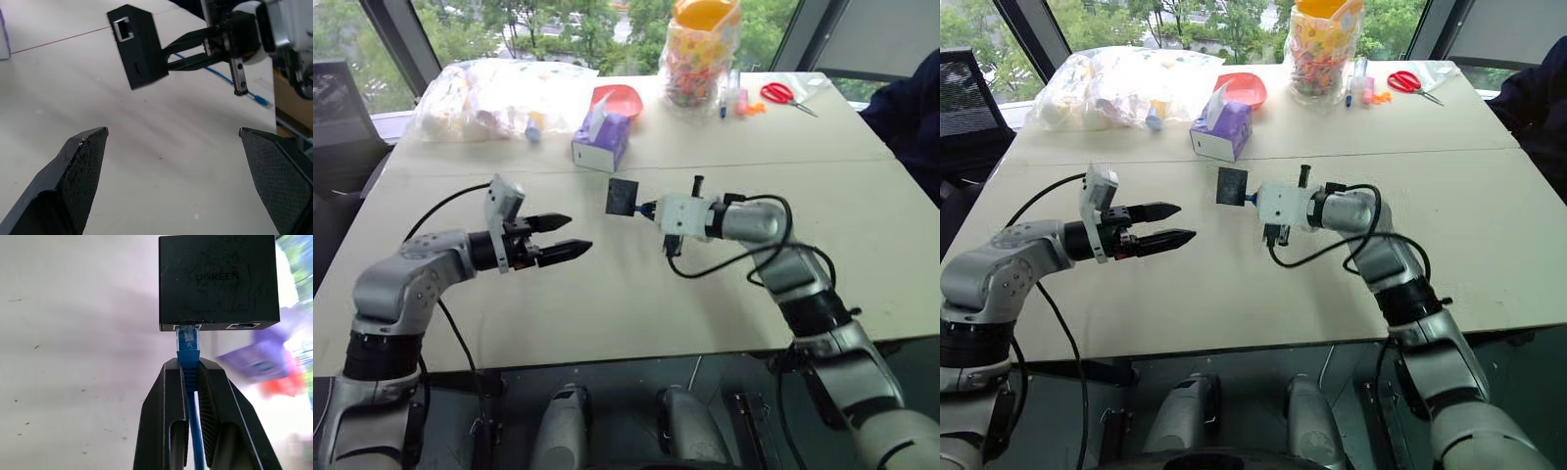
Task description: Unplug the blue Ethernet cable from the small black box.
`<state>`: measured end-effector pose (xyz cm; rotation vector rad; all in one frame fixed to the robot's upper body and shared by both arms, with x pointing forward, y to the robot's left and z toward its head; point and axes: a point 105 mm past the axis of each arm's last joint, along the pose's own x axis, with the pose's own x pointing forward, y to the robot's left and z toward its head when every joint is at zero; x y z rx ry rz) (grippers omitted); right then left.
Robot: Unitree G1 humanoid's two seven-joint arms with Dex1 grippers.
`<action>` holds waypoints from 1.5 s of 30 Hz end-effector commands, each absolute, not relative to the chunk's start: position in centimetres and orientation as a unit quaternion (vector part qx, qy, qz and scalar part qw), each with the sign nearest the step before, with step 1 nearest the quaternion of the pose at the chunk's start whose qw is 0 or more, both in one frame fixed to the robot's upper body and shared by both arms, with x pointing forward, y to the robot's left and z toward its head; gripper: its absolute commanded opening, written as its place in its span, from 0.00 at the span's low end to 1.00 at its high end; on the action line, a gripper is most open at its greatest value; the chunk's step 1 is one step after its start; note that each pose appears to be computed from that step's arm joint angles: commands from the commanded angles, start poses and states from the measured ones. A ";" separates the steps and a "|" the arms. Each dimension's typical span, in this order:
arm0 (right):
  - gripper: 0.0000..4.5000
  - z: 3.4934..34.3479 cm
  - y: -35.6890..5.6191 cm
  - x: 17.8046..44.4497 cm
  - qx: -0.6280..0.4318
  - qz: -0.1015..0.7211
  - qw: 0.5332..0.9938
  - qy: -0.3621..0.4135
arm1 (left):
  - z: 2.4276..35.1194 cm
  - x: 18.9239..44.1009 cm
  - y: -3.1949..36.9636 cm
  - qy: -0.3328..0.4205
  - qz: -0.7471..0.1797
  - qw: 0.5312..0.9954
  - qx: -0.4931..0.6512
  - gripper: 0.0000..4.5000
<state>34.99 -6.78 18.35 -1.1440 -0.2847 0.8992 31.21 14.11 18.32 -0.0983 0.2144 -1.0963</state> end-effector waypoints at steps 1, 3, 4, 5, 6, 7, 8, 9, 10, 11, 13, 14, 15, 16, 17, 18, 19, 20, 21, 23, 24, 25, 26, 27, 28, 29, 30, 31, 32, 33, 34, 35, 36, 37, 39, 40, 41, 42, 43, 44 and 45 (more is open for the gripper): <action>0.01 20.7 -5.9 33.6 -0.540 0.380 0.727 -0.188 | 19.3 31.1 13.3 0.090 -0.546 0.831 -0.053 1.00; 0.01 20.9 -5.5 33.0 -0.560 0.378 0.708 -0.206 | 19.5 31.5 12.5 0.087 -0.559 0.823 -0.058 1.00; 0.01 20.9 -5.4 32.7 -0.568 0.378 0.700 -0.211 | 19.7 31.6 12.2 0.085 -0.564 0.819 -0.062 1.00; 0.01 20.8 -5.3 32.6 -0.575 0.378 0.693 -0.213 | 19.9 31.7 12.0 0.084 -0.568 0.816 -0.067 1.00; 0.01 20.7 -5.3 32.5 -0.581 0.379 0.688 -0.214 | 20.0 31.8 11.9 0.082 -0.572 0.813 -0.069 1.00; 0.01 20.7 -5.2 32.5 -0.586 0.380 0.683 -0.216 | 20.1 31.9 11.8 0.081 -0.574 0.812 -0.070 1.00; 0.01 20.6 -5.2 32.4 -0.589 0.381 0.679 -0.217 | 20.2 31.9 11.7 0.080 -0.575 0.811 -0.071 1.00; 0.01 20.5 -5.1 32.2 -0.597 0.383 0.670 -0.222 | 20.2 32.0 11.7 0.079 -0.576 0.811 -0.072 1.00; 0.01 20.4 -4.9 32.1 -0.602 0.385 0.662 -0.226 | 20.3 32.0 11.6 0.078 -0.576 0.810 -0.072 1.00; 0.01 20.4 -4.9 32.0 -0.605 0.386 0.658 -0.229 | 20.3 32.1 11.6 0.078 -0.577 0.810 -0.072 1.00; 0.01 20.3 -4.7 31.7 -0.606 0.391 0.653 -0.233 | 20.5 32.1 11.6 0.075 -0.577 0.810 -0.075 1.00; 0.00 20.2 -4.6 31.6 -0.607 0.394 0.649 -0.233 | 20.6 32.1 11.5 0.072 -0.578 0.809 -0.078 0.94; 0.00 20.2 -4.7 31.6 -0.608 0.396 0.648 -0.232 | 20.7 32.1 11.5 0.069 -0.578 0.809 -0.080 0.88; 0.00 20.2 -4.7 31.6 -0.609 0.396 0.647 -0.232 | 20.7 32.1 11.5 0.068 -0.578 0.809 -0.081 0.81; 0.00 20.2 -4.6 31.6 -0.609 0.397 0.646 -0.233 | 20.8 32.1 11.4 0.066 -0.579 0.808 -0.084 0.71; 0.00 20.2 -4.6 31.6 -0.609 0.397 0.646 -0.233 | 20.8 32.1 11.4 0.065 -0.581 0.807 -0.084 0.62; 0.00 20.2 -4.6 31.6 -0.609 0.397 0.646 -0.233 | 20.6 32.1 11.3 0.066 -0.582 0.806 -0.082 0.52; 0.00 20.2 -4.5 31.6 -0.609 0.398 0.645 -0.234 | 20.5 32.0 11.2 0.067 -0.583 0.806 -0.080 0.40; 0.00 20.2 -4.5 31.5 -0.609 0.398 0.646 -0.233 | 20.4 32.0 11.2 0.068 -0.583 0.806 -0.080 0.31; 0.00 20.4 -4.5 31.5 -0.608 0.398 0.646 -0.233 | 20.1 32.1 11.1 0.073 -0.582 0.807 -0.075 0.10; 0.00 20.5 -4.4 31.6 -0.605 0.398 0.649 -0.233 | 19.9 32.1 11.1 0.075 -0.582 0.807 -0.073 0.10; 0.00 20.7 -4.5 31.6 -0.602 0.398 0.652 -0.232 | 19.8 32.1 11.2 0.078 -0.582 0.806 -0.072 0.10; 0.00 20.9 -4.5 31.7 -0.594 0.403 0.659 -0.226 | 19.7 32.0 11.2 0.080 -0.583 0.806 -0.069 0.10; 0.00 21.2 -4.6 31.7 -0.569 0.412 0.678 -0.214 | 19.7 32.0 11.2 0.082 -0.583 0.805 -0.067 0.10; 0.00 21.4 -4.6 31.8 -0.544 0.424 0.695 -0.202 | 19.7 32.0 11.3 0.084 -0.585 0.804 -0.066 0.10; 0.09 21.7 -4.7 31.7 -0.517 0.439 0.711 -0.187 | 19.8 31.9 11.4 0.084 -0.588 0.801 -0.066 0.10; 0.20 21.8 -4.8 31.5 -0.481 0.461 0.727 -0.165 | 19.9 31.9 11.4 0.085 -0.591 0.800 -0.067 0.10; 0.28 21.9 -4.8 31.2 -0.446 0.486 0.737 -0.145 | 20.0 31.9 11.5 0.085 -0.591 0.799 -0.069 0.10; 0.39 22.0 -4.8 30.8 -0.422 0.504 0.742 -0.130 | 20.1 31.9 11.6 0.085 -0.591 0.799 -0.069 0.10; 0.50 22.0 -5.0 30.4 -0.392 0.530 0.746 -0.100 | 20.3 31.9 11.7 0.084 -0.591 0.799 -0.074 0.10; 0.63 22.1 -5.1 29.8 -0.357 0.557 0.746 -0.075 | 20.5 31.8 11.8 0.082 -0.595 0.796 -0.074 0.10; 0.75 22.5 -5.0 29.3 -0.312 0.583 0.748 -0.053 | 20.7 31.7 11.9 0.080 -0.601 0.792 -0.071 0.10; 0.86 23.0 -5.1 29.1 -0.263 0.602 0.753 -0.026 | 20.8 31.5 11.9 0.080 -0.606 0.788 -0.071 0.10; 0.97 23.4 -5.1 28.8 -0.217 0.622 0.752 0.003 | 21.1 31.2 11.9 0.078 -0.613 0.783 -0.072 0.10; 0.99 23.8 -5.2 28.2 -0.161 0.655 0.738 0.039 | 21.5 30.8 11.9 0.076 -0.623 0.775 -0.076 0.10; 0.99 23.6 -5.2 28.1 -0.150 0.660 0.734 0.057 | 21.7 30.7 11.9 0.076 -0.626 0.772 -0.077 0.10; 0.99 23.2 -5.2 28.4 -0.137 0.658 0.736 0.079 | 21.9 30.6 11.9 0.075 -0.629 0.770 -0.076 0.10; 0.99 22.9 -5.2 28.8 -0.123 0.655 0.739 0.098 | 22.0 30.4 11.9 0.073 -0.633 0.767 -0.075 0.10; 0.99 22.6 -5.1 29.0 -0.108 0.654 0.740 0.114 | 22.2 30.3 11.8 0.072 -0.637 0.764 -0.075 0.10; 0.99 22.4 -5.0 29.1 -0.092 0.655 0.739 0.127 | 22.4 30.0 11.8 0.070 -0.641 0.761 -0.077 0.10; 0.99 22.2 -4.9 29.1 -0.080 0.657 0.737 0.139 | 22.5 29.9 11.7 0.070 -0.644 0.758 -0.079 0.10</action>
